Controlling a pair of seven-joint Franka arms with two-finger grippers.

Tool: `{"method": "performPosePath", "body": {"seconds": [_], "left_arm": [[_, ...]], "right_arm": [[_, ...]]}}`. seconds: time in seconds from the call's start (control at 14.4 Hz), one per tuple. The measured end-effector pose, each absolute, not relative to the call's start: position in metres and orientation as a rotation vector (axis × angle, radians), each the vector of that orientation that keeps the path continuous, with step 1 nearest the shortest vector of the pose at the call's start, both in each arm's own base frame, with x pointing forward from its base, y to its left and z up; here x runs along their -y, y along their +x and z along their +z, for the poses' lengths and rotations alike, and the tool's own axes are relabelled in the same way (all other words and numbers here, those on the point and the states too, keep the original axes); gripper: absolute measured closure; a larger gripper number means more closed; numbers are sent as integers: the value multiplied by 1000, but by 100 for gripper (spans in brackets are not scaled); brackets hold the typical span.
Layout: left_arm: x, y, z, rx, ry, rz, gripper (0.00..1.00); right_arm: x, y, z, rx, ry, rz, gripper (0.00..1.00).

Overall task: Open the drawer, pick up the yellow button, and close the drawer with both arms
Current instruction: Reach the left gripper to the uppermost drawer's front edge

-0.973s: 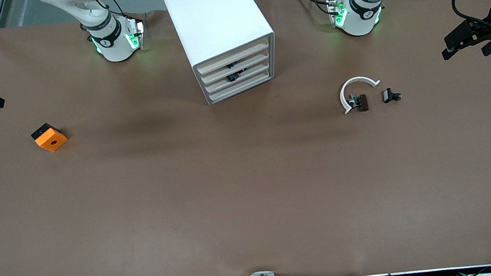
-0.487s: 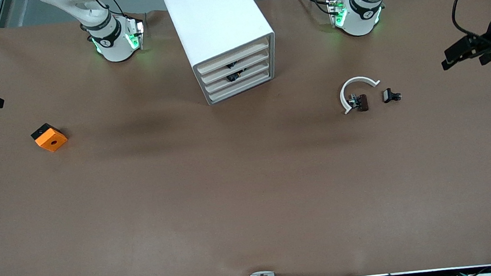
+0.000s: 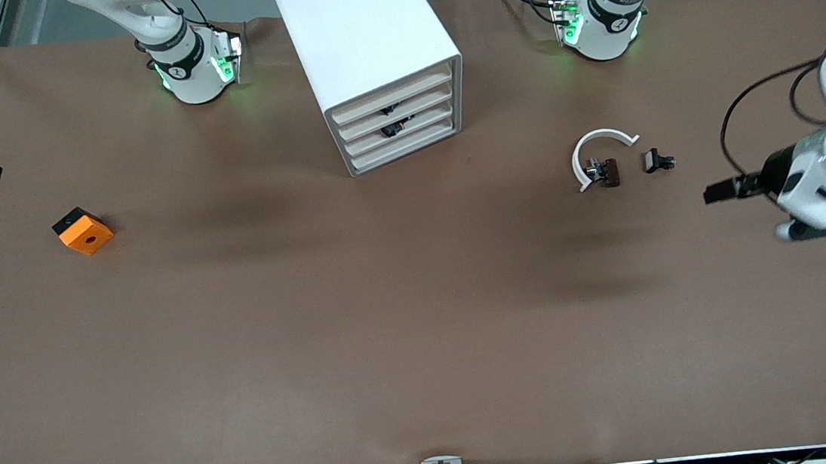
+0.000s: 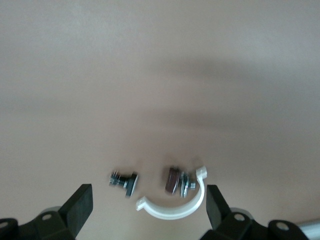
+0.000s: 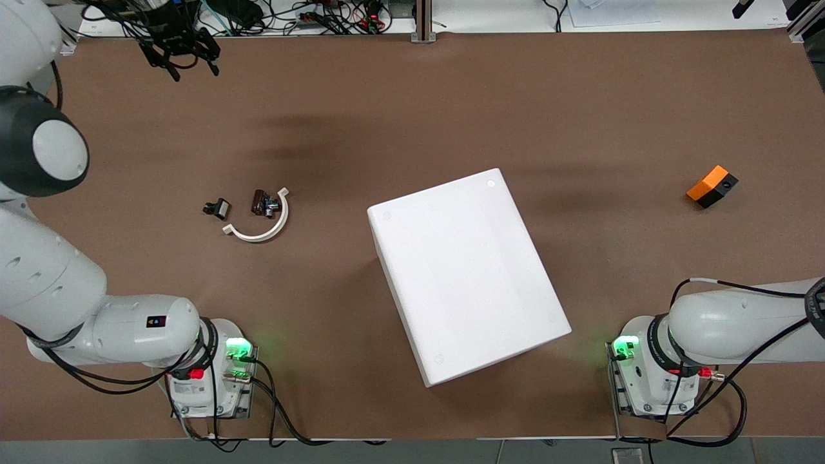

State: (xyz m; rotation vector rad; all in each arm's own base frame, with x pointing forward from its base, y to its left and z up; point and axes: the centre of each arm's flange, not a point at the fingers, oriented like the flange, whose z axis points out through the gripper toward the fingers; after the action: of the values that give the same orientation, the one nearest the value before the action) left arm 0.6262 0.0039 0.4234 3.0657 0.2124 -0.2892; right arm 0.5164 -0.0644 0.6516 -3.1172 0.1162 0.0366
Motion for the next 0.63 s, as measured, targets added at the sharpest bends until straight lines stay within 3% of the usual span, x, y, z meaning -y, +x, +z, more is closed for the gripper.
{"method": "performPosePath", "body": {"seconds": [0.28,0.63], "left_arm": [[37,648,365,-489,3057,-290,0],[127,653,343,-906,2990,-322,0]], "right_arm": [[64,516,652,-116,-3117,37,0],[66,516,653,-122,-3117,33,0]]}}
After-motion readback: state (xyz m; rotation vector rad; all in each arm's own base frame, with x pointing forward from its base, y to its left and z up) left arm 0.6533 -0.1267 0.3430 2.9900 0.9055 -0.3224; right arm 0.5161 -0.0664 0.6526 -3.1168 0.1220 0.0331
